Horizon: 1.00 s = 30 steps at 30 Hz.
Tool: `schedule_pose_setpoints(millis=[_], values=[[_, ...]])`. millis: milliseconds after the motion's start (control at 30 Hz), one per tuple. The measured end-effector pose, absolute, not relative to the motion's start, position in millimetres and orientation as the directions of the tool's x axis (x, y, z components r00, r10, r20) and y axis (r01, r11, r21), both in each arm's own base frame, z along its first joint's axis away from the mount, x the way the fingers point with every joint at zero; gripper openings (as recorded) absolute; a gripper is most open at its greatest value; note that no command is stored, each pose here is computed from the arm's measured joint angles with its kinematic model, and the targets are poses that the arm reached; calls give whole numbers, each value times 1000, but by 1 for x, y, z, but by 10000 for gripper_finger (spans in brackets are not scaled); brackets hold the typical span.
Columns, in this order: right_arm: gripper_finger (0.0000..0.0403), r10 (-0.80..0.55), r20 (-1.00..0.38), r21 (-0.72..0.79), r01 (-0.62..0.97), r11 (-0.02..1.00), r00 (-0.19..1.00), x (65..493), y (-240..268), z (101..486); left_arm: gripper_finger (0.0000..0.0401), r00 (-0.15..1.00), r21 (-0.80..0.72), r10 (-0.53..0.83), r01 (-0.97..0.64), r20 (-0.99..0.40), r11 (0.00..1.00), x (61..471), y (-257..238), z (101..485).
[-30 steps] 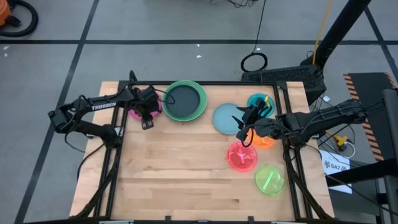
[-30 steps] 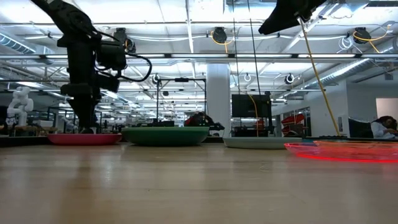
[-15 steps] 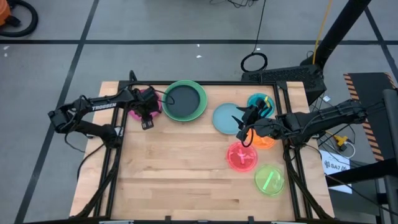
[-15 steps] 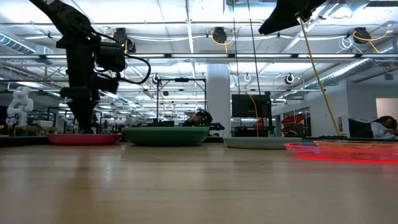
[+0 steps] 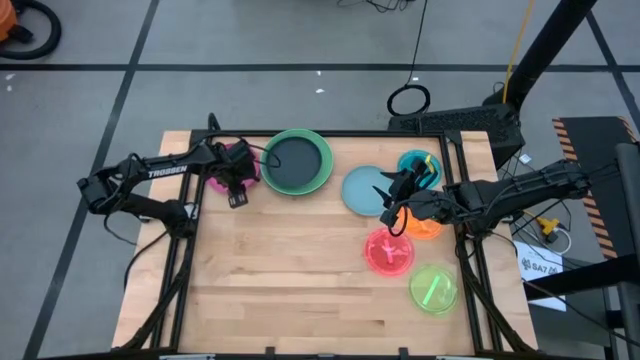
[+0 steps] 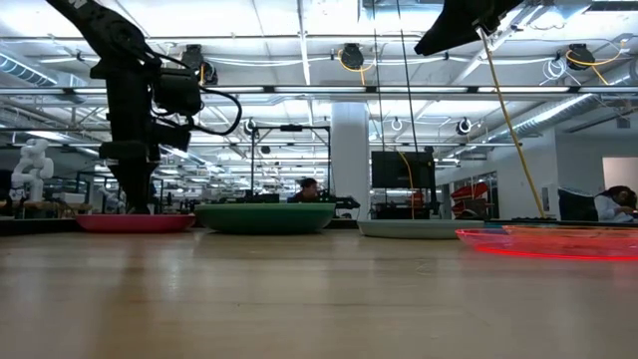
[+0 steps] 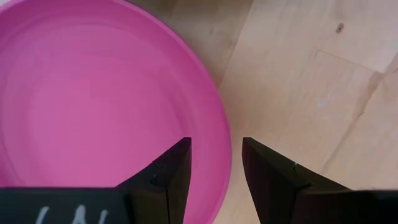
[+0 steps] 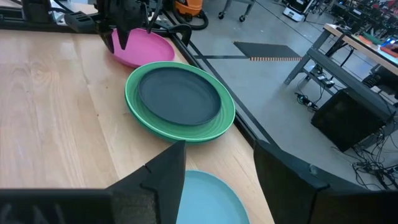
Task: Stack plastic plates
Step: Stack the pink plate on the black plate
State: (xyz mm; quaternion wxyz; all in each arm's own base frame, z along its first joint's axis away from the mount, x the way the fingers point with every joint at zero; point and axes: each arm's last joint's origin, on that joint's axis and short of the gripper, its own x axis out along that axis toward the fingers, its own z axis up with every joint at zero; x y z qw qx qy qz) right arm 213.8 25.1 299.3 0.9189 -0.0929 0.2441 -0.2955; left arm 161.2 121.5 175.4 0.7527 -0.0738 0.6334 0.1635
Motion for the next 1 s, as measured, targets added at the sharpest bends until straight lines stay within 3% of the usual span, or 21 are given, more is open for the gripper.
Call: schedule_pose_setpoints(millis=[600,1000], values=[[183,-589,-398,-326,492,807,703,213,25,299,150,156,81,141,-337,-978,938,162,121,170],[183,-624,-425,-336,525,782,656,212,15,295,150,37,42,60,-365,-998,930,171,128,139]])
